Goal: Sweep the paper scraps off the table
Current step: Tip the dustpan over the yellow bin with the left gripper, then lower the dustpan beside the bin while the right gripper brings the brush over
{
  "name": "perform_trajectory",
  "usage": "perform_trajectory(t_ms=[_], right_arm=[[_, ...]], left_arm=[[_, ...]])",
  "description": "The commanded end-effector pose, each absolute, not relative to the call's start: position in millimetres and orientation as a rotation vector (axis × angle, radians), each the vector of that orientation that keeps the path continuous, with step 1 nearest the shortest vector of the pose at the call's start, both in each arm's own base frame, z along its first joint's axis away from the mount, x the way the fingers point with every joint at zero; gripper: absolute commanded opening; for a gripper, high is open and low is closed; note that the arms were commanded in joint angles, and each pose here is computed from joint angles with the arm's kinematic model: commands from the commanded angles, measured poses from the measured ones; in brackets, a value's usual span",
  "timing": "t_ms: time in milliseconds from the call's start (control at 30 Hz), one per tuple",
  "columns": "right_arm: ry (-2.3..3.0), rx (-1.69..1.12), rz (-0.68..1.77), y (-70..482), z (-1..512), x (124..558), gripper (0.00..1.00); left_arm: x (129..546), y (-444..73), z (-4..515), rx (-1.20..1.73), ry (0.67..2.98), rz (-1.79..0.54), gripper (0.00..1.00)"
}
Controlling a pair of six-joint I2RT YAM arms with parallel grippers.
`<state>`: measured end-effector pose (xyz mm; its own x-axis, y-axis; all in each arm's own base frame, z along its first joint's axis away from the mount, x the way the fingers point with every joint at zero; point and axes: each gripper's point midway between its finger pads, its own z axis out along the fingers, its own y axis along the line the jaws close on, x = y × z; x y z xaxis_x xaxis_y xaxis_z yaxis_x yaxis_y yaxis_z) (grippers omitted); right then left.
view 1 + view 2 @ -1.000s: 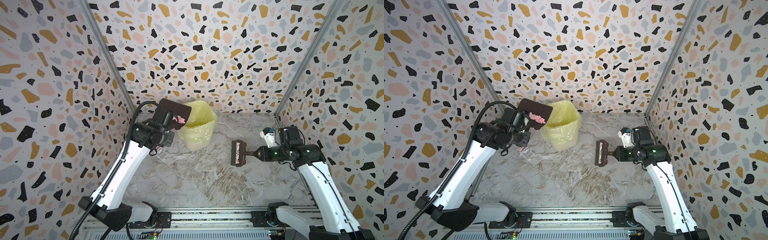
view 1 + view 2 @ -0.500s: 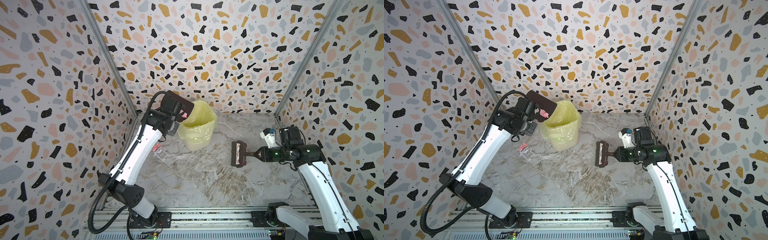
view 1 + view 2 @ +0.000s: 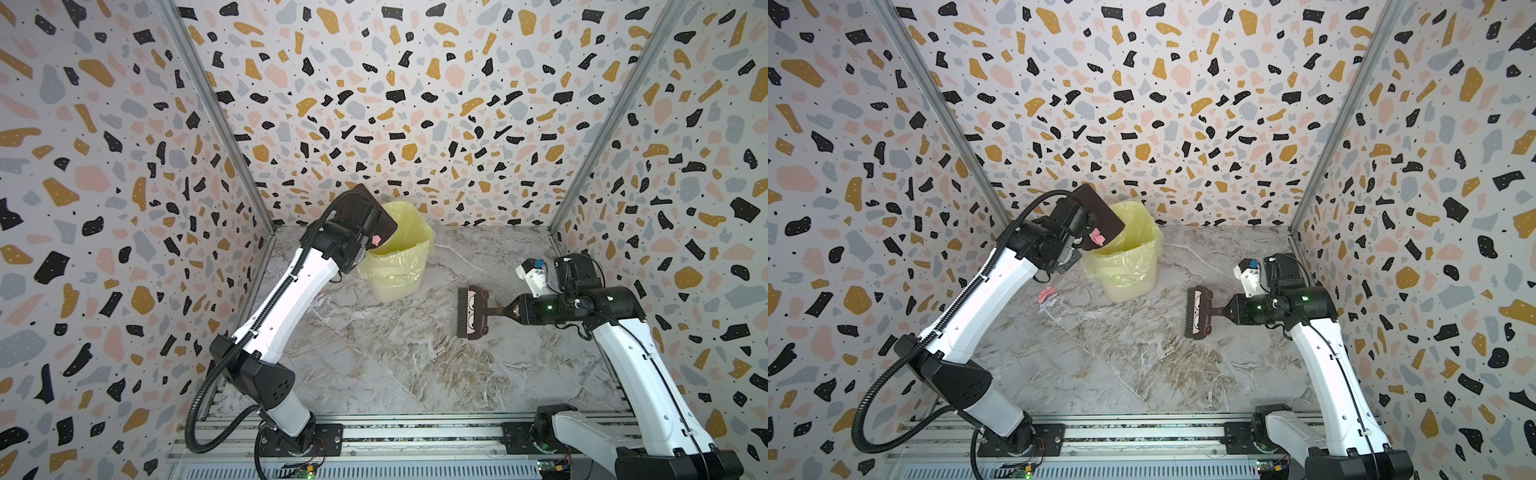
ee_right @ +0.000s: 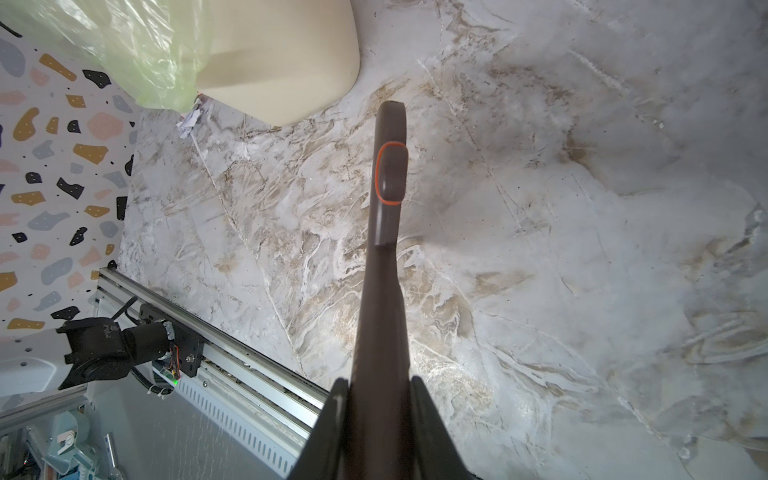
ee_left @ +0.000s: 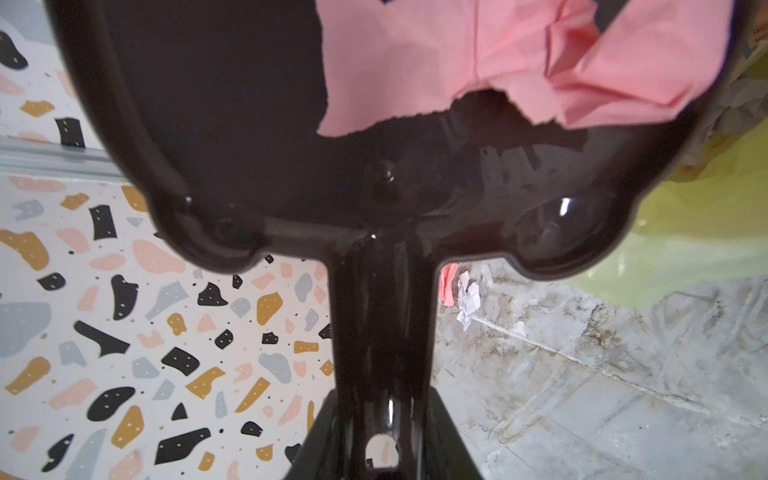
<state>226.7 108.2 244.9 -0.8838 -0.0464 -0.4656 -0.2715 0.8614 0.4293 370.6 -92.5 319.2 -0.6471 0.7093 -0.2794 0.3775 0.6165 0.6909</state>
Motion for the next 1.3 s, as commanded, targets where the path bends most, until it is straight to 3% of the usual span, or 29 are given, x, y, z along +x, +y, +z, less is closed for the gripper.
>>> perform_trajectory(t_ms=[0,400,700,1267], right_arm=[[2.574,-0.235,0.737,112.3,250.3,219.6,0.00],[2.601,-0.240,0.788,116.1,235.7,209.9,0.00],[2.583,-0.240,0.798,117.2,239.1,209.3,0.00],[2.536,-0.186,0.893,125.6,240.3,200.8,0.00]], left_arm=[[380.5,-91.2,335.8,0.888,2.211,0.937,0.00],[407.3,-99.5,373.2,1.087,1.872,1.539,0.00],[416.4,-138.3,379.8,1.291,1.652,1.577,0.00],[399.7,-127.7,381.4,1.173,1.721,1.466,0.00]])
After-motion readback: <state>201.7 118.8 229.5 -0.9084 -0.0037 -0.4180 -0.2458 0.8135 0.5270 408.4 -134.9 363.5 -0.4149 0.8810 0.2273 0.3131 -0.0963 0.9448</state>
